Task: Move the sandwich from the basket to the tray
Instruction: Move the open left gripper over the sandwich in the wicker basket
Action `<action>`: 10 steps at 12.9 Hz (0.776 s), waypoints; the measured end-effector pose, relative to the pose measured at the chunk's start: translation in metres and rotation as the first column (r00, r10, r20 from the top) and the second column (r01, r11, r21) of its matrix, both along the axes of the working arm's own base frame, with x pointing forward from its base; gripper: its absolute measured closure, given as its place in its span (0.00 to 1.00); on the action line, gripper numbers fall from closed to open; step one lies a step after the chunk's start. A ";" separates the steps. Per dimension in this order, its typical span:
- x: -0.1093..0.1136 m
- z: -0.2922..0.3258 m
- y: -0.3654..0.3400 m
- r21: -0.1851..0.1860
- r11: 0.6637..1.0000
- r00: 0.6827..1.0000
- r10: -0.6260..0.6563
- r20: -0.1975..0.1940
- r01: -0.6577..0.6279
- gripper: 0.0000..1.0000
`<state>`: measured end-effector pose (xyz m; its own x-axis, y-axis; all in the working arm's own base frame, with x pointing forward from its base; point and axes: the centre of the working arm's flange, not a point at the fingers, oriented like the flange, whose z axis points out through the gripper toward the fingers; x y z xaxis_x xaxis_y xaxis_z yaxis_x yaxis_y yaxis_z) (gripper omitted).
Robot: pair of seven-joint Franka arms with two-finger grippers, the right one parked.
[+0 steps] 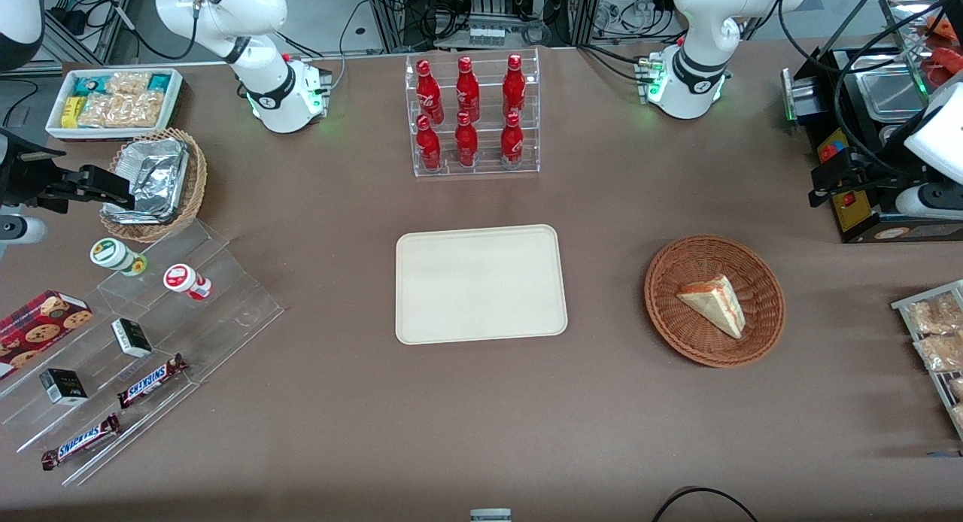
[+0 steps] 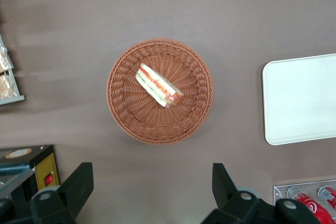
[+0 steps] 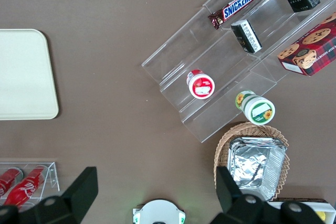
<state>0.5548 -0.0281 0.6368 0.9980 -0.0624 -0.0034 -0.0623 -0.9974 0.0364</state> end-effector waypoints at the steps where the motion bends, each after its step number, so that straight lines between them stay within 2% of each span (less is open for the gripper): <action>1: 0.000 -0.001 0.001 0.008 1.000 1.000 0.009 -0.003 -0.009 0.00; 6: 0.003 -0.012 0.003 0.041 0.998 0.999 0.043 -0.030 -0.041 0.00; 8: 0.008 -0.031 0.006 0.056 0.997 0.997 0.064 -0.050 -0.062 0.00; 10: 0.013 -0.058 0.009 0.060 0.992 0.993 0.112 -0.049 -0.109 0.00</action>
